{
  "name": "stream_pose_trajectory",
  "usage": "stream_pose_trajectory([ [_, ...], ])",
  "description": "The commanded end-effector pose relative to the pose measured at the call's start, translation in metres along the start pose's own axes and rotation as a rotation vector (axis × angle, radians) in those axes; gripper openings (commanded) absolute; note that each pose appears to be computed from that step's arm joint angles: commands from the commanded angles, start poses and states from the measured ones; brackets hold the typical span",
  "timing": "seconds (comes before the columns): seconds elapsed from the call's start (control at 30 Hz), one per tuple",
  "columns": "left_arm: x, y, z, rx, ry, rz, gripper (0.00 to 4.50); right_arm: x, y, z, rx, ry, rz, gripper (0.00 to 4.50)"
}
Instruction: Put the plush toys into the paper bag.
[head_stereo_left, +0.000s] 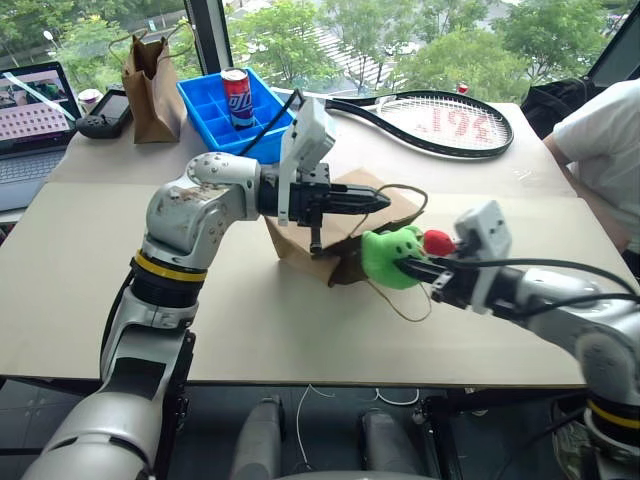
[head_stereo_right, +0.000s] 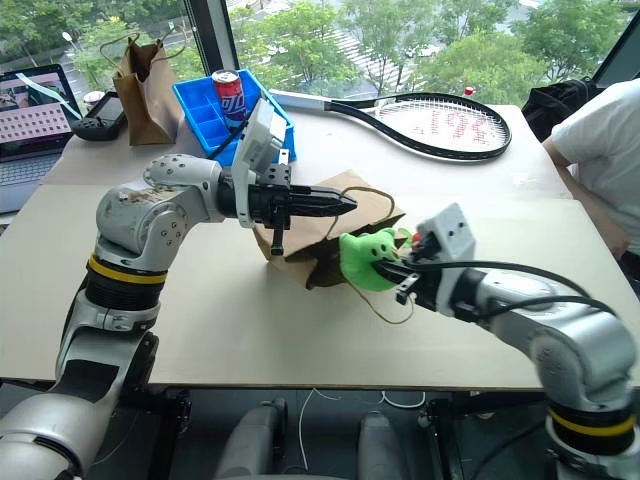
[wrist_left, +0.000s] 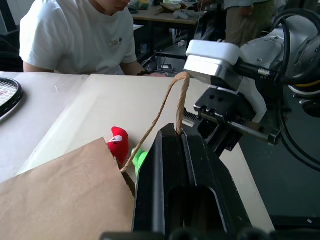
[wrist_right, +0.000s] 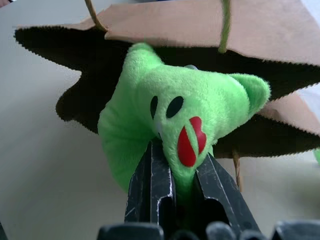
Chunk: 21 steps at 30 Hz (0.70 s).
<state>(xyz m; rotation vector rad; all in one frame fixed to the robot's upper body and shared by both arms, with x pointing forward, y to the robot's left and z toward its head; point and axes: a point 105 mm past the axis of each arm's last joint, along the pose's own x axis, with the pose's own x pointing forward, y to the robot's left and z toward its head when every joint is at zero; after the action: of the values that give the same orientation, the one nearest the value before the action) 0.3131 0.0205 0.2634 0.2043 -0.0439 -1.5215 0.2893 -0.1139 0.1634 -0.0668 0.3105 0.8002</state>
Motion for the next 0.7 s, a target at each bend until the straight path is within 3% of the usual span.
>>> stream_pose_trajectory([
  [0.03,0.002,-0.008,0.015,0.032,-0.036,-0.019,0.0,0.02,0.001,0.01,-0.026,-0.043,-0.029,0.05],
  [0.23,0.006,-0.015,0.017,0.009,-0.052,-0.026,0.0,0.048,0.005,0.009,-0.017,-0.068,-0.01,0.05],
  [0.6,0.003,-0.01,0.018,0.009,-0.054,0.015,0.0,0.079,0.004,0.023,0.196,-0.308,0.028,0.05],
  [0.67,0.003,-0.008,0.018,0.011,-0.054,0.023,0.0,0.079,0.005,0.022,0.207,-0.32,0.034,0.95],
  [0.7,0.002,-0.007,0.018,0.012,-0.055,0.03,0.0,0.078,0.006,0.018,0.197,-0.307,0.037,1.04],
])
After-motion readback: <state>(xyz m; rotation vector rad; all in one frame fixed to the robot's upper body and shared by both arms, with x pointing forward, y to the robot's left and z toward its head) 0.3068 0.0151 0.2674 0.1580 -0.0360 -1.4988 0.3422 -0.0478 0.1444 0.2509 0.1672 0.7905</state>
